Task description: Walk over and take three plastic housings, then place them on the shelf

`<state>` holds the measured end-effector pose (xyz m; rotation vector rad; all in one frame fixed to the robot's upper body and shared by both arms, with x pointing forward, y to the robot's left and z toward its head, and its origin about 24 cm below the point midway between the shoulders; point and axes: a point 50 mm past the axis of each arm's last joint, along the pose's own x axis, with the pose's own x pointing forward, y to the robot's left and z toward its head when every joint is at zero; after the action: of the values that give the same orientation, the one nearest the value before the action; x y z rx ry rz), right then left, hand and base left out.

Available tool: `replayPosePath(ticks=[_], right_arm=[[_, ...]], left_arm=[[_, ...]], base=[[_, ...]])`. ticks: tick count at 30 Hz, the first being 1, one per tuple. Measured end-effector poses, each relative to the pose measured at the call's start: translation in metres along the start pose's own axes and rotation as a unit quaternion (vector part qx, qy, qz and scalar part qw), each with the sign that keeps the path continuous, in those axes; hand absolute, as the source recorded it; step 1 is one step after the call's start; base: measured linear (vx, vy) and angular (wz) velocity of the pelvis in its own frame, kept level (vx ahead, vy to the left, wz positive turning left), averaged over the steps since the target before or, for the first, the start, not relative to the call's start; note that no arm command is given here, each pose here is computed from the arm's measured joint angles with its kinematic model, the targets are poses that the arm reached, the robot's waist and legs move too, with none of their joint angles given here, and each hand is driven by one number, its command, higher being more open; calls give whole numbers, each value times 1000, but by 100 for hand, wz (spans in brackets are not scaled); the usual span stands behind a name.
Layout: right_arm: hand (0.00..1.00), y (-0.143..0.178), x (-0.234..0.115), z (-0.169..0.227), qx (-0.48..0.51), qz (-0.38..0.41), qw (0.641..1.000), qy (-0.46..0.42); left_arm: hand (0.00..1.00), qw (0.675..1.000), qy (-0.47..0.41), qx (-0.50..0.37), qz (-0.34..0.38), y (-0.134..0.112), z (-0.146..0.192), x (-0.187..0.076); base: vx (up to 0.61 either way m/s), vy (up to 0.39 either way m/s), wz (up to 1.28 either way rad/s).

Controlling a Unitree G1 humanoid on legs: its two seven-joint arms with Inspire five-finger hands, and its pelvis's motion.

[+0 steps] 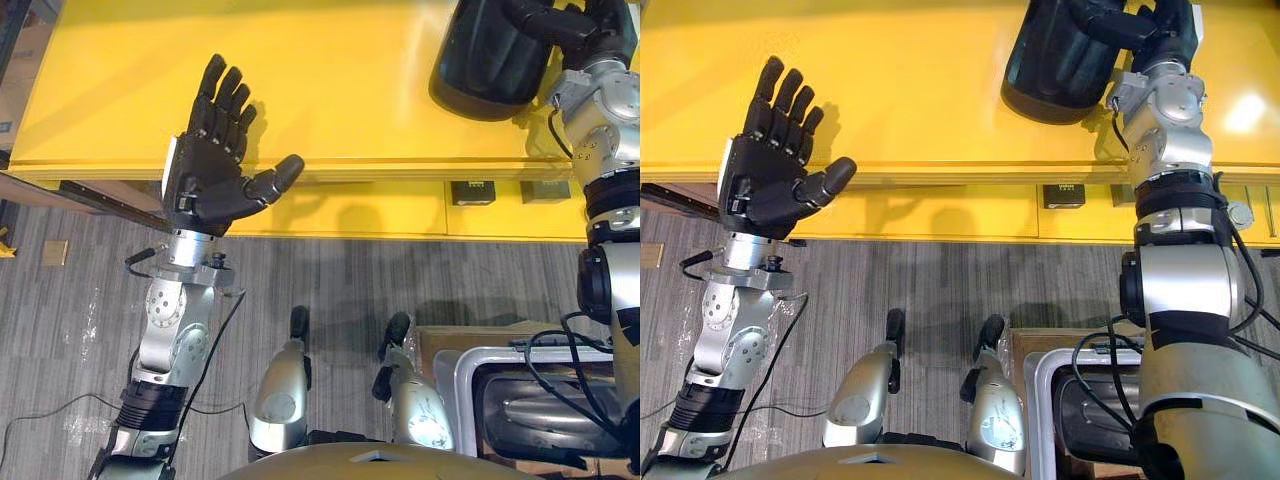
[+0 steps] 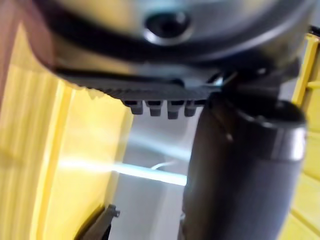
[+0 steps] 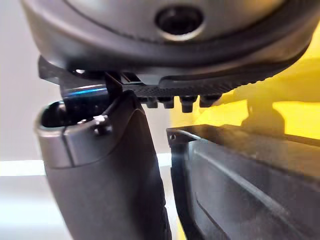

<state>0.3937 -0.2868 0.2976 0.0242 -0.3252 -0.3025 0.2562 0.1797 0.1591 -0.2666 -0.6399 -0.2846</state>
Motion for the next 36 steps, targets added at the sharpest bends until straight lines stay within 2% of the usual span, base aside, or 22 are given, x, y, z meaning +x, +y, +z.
replayPosePath(ticks=[5, 12, 21, 24, 27, 31, 33, 36], right_arm=[[100, 10, 3, 8, -11, 42, 999, -5], [100, 29, 6, 37, -27, 92, 994, -53], [100, 40, 7, 47, -92, 94, 989, -70], [100, 38, 7, 51, -110, 62, 988, -88], [100, 33, 6, 58, -133, 29, 983, -122], [100, 20, -3, 92, -128, -10, 967, -219], [100, 8, -25, 107, -114, 0, 945, -306], [100, 8, -56, 99, -124, 35, 924, -359]], left_arm=[[100, 1000, -4, -9, -15, 0, 3, 4], [100, 1000, 22, -5, -19, 6, -6, -1], [100, 999, 43, -19, -5, 9, -12, -14], [100, 998, 58, -20, 3, 11, -15, -23], [100, 998, 60, -18, 7, 12, -15, -27], [100, 998, 64, -21, 14, 9, -12, -39], [100, 998, 59, -26, 11, 4, -6, -46], [100, 999, 47, -28, 2, -2, 2, -47]], base=[[36, 17, -1], [31, 15, 8], [15, 16, 4], [0, 0, 0], [0, 0, 0], [8, 8, 0], [51, 42, 0], [33, 43, -17]])
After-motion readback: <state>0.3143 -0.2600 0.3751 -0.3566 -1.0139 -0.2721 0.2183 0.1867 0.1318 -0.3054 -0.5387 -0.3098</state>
